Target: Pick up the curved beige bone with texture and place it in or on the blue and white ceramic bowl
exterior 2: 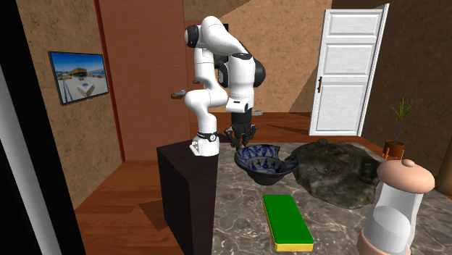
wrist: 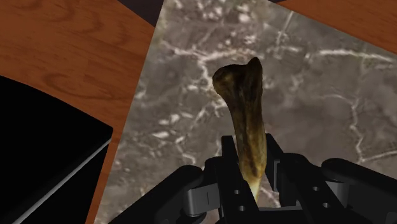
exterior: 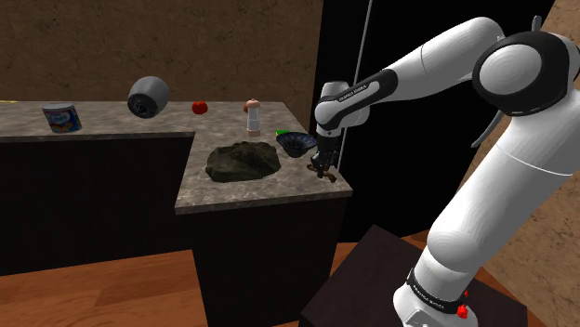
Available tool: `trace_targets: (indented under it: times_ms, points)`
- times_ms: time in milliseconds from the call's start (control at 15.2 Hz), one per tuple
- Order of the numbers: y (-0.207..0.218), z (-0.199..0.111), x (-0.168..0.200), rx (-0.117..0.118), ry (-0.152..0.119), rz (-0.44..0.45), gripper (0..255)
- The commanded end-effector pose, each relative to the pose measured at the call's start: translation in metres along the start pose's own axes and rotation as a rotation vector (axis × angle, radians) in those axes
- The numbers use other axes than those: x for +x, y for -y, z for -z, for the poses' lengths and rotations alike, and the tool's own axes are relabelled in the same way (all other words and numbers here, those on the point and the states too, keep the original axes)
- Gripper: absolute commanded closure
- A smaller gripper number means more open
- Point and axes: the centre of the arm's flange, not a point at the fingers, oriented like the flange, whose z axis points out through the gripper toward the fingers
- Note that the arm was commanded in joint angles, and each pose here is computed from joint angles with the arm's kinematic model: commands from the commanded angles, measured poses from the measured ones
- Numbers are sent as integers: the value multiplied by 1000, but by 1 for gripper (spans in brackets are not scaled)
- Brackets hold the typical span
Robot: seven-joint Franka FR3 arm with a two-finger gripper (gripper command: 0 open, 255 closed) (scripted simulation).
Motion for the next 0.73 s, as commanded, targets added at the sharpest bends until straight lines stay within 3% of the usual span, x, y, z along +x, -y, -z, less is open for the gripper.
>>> trace_targets:
  times_ms: [0,330,660]
  points:
    - [0,0,0,0,1,0,255]
    - [0,0,0,0,1,0,255]
    - [1,26,-1,0,1,0,255]
